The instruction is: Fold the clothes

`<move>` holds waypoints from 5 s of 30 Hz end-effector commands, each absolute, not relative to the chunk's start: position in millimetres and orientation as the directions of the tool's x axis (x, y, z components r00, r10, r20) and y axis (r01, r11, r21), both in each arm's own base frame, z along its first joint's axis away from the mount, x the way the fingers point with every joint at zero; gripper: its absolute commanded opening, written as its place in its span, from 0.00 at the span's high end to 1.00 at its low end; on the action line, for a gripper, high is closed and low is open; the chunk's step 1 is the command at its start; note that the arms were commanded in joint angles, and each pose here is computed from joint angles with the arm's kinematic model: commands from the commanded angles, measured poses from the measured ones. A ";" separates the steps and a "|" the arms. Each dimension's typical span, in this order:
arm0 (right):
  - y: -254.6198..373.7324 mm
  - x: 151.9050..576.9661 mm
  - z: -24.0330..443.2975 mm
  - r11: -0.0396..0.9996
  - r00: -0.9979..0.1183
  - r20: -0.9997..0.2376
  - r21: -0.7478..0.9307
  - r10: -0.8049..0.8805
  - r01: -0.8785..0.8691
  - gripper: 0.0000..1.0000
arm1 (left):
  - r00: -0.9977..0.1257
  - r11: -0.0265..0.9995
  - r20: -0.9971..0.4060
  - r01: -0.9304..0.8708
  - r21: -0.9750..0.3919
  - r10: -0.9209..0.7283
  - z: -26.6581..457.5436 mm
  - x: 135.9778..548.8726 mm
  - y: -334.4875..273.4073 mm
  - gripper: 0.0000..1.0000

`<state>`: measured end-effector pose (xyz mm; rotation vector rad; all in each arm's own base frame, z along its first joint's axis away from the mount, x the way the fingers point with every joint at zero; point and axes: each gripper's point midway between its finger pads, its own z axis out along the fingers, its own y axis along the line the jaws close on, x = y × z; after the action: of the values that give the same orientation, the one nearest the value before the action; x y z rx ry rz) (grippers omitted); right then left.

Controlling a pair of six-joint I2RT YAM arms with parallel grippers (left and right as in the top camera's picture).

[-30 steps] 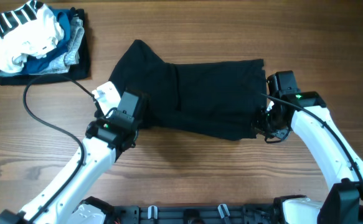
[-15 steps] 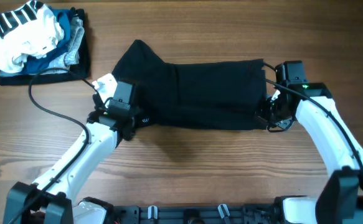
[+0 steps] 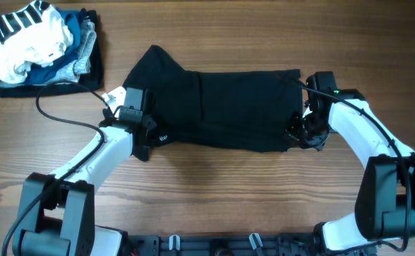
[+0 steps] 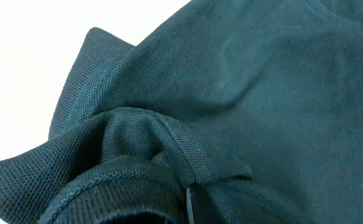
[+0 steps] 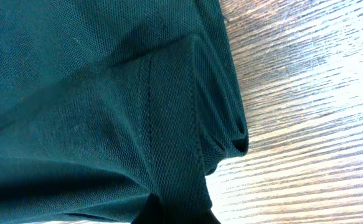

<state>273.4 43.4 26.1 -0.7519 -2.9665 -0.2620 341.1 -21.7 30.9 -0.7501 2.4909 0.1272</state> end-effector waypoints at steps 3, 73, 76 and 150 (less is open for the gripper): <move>42.8 258.3 51.3 0.874 -0.869 0.208 0.101 0.449 0.476 0.96 | -0.715 0.844 -0.505 -0.533 -0.055 -0.484 31.2 343.1 -19.7 0.96; 41.0 363.1 61.1 0.938 -0.928 -0.211 0.233 0.308 0.258 0.00 | -0.391 0.909 -0.821 -0.212 -0.359 -0.416 203.9 394.5 -69.2 0.00; 41.1 366.0 62.0 0.938 -0.926 -0.223 0.236 0.306 0.253 0.00 | -0.434 0.914 -0.806 -0.231 -0.333 -0.403 190.6 390.4 -68.0 0.00; 20.6 496.5 -9.3 0.998 -0.973 -0.229 0.060 0.012 -0.002 0.55 | -0.407 0.951 -0.860 -0.149 -0.271 -0.308 176.6 651.8 -79.5 0.00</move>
<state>492.1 11.4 1.8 -0.0968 -3.3718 -0.0694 615.9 -73.0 77.3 -0.3512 2.1914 -0.0983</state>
